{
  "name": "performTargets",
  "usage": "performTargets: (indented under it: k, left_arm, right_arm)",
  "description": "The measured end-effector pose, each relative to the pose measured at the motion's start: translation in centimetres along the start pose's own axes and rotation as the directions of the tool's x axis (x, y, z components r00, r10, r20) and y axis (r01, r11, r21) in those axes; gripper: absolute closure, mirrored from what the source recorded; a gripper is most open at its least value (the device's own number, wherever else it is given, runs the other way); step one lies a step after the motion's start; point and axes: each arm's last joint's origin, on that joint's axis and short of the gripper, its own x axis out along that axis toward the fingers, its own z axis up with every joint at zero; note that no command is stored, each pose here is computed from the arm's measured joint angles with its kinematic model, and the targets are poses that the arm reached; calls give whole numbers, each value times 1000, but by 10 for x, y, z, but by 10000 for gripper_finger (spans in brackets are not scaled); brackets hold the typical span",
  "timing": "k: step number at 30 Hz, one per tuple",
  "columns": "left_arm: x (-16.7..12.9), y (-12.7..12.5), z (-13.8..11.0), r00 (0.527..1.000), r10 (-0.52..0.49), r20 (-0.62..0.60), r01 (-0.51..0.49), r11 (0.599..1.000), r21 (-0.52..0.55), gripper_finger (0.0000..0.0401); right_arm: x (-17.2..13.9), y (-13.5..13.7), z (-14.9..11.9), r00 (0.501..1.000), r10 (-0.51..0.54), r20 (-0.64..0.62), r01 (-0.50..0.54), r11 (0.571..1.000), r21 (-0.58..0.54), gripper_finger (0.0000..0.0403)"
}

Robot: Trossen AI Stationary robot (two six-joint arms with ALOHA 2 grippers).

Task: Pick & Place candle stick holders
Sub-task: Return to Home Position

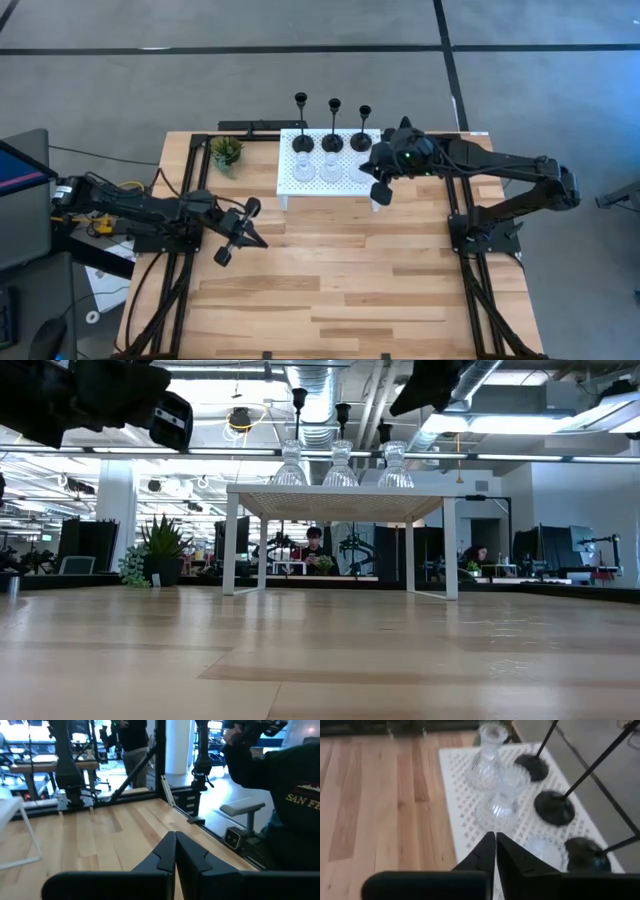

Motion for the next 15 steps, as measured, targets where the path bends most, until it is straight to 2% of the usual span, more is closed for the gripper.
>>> performTargets:
  k: [8, 15]
  left_arm:
    - [-3, 6, 0, 997, 80, -9, -80, 997, 3, 393]
    - [-9, 16, -3, 986, 158, -46, -161, 984, -71, 393]
  right_arm:
    - [-12, 6, -7, 1000, 12, -21, -13, 1000, -8, 402]
    - [-29, 4, -28, 997, 6, 75, -6, 1000, 3, 402]
